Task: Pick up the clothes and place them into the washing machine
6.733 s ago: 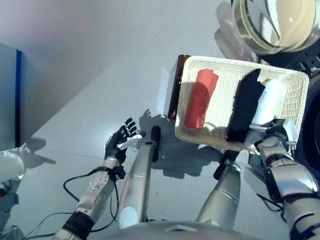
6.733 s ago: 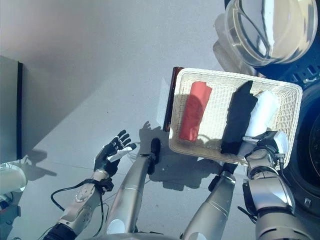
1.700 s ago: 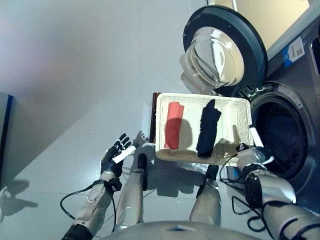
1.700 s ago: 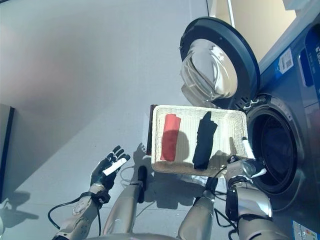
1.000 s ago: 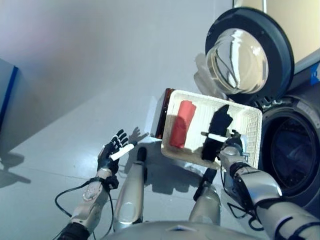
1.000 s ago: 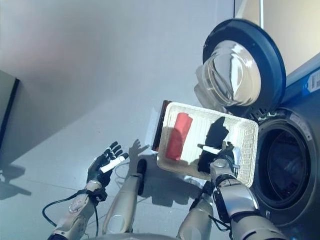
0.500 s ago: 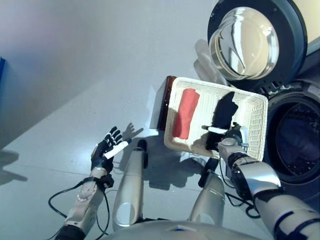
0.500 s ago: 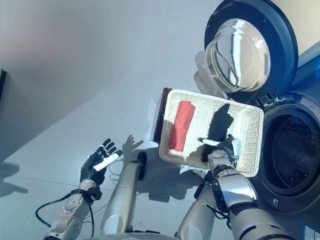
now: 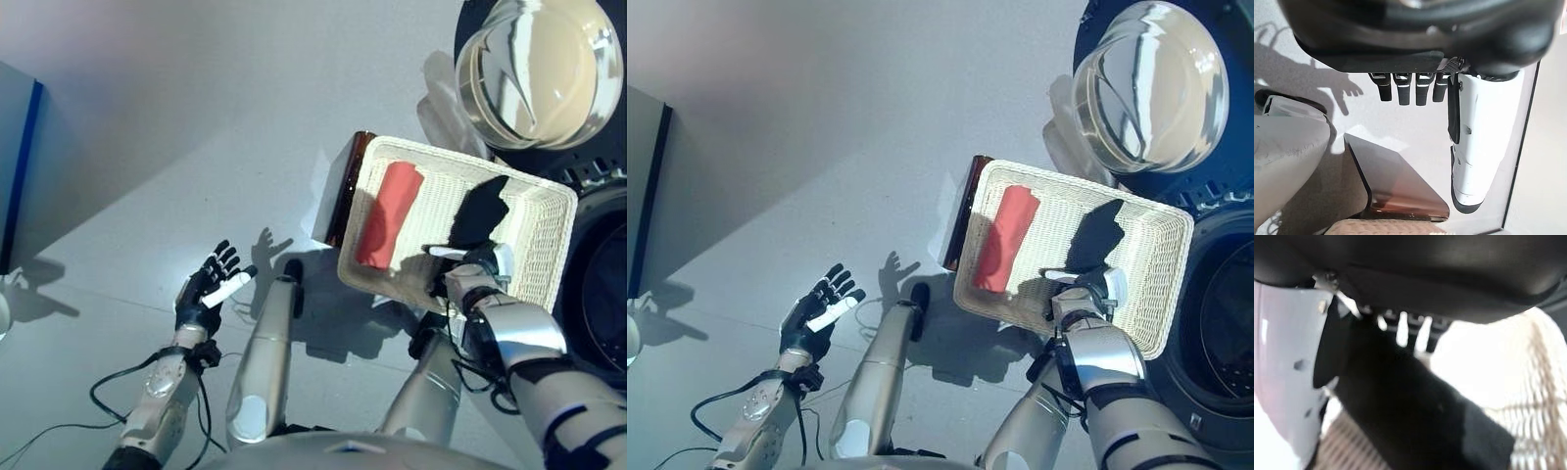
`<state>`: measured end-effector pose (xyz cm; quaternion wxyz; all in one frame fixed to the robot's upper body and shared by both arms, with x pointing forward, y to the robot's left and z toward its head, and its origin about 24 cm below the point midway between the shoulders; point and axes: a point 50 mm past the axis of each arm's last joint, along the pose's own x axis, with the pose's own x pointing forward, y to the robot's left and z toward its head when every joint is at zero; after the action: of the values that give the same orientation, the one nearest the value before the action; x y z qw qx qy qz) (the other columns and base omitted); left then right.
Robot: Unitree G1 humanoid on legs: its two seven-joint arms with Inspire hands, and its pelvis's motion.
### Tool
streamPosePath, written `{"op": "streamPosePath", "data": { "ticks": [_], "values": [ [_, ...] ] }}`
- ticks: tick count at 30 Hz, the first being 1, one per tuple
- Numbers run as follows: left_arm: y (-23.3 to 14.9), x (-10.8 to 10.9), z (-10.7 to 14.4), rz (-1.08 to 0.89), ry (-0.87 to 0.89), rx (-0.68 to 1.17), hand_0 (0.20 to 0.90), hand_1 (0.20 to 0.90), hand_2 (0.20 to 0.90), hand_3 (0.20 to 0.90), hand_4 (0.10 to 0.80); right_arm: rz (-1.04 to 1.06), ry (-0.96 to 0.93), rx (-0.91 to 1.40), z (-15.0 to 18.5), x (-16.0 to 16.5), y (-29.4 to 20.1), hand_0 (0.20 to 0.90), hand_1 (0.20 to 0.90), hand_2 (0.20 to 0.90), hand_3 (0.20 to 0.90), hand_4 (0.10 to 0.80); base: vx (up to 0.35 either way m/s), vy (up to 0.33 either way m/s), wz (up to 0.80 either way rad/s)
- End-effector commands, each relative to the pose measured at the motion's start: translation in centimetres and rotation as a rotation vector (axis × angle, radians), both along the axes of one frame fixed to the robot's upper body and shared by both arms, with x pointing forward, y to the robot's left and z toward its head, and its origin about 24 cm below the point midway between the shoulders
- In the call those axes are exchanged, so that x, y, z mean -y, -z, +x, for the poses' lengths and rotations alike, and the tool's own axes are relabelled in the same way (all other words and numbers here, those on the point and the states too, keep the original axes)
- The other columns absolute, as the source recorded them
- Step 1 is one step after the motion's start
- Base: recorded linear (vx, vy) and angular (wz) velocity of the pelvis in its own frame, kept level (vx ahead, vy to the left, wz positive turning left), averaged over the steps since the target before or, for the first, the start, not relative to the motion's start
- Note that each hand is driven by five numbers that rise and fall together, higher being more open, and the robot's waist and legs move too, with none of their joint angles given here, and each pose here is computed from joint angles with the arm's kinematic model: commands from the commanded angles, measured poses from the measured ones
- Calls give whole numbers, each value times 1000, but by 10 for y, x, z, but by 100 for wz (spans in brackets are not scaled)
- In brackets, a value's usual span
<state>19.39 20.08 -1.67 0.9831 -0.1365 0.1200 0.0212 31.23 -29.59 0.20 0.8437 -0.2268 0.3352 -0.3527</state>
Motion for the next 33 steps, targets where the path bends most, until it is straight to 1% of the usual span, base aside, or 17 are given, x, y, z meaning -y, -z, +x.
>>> {"op": "streamPosePath", "data": {
  "ticks": [1,8,12,14,15,20,21,23,24,25,26,31,33],
  "values": [
    [-25,-7,1,28,14,122,900,900,900,900,800,23,13,-81,-18,10,16,200,200,200,200,300,0,0,0],
    [-25,-7,2,25,1,124,900,900,900,900,800,33,7,-88,-21,6,21,200,200,200,200,300,1,1,0],
    [-25,-11,3,37,-22,123,900,900,900,900,800,136,144,42,-21,9,19,200,200,200,200,300,3,-5,1],
    [-23,-16,3,46,-49,117,900,900,900,900,800,241,276,194,-20,14,16,200,200,200,200,300,12,-37,-1],
    [-23,-16,3,46,-49,116,900,900,900,900,800,242,277,194,-21,14,16,200,200,200,200,300,3,-43,-6],
    [-19,-22,2,48,-92,101,900,900,900,900,800,416,489,486,-24,25,11,200,200,200,200,300,-9,-33,-8],
    [-18,-22,2,48,-92,101,900,900,900,900,800,417,489,486,-24,25,11,200,200,200,200,300,-22,-29,-11],
    [-15,-23,1,36,-104,86,900,900,900,900,800,569,671,748,-25,36,2,200,200,200,200,300,-81,-23,-13],
    [-13,-22,0,19,-105,75,900,900,900,900,800,662,821,903,-30,44,-1,200,200,200,200,300,-20,-21,-25],
    [-13,-22,0,19,-103,74,900,900,900,900,800,664,825,906,-31,44,-1,200,200,200,200,300,70,-47,-26],
    [-11,-21,-1,12,-100,63,900,900,900,900,800,693,860,985,-30,47,-5,200,200,200,200,300,-119,-3,-17],
    [-6,-16,-4,-27,-97,48,900,900,900,900,800,645,882,1158,-31,67,-31,200,200,200,200,300,-47,-5,-8],
    [-3,-15,-7,-34,-98,32,900,900,900,900,800,666,982,1267,-36,75,-37,200,200,200,200,300,-45,-5,-7]
  ]
}}
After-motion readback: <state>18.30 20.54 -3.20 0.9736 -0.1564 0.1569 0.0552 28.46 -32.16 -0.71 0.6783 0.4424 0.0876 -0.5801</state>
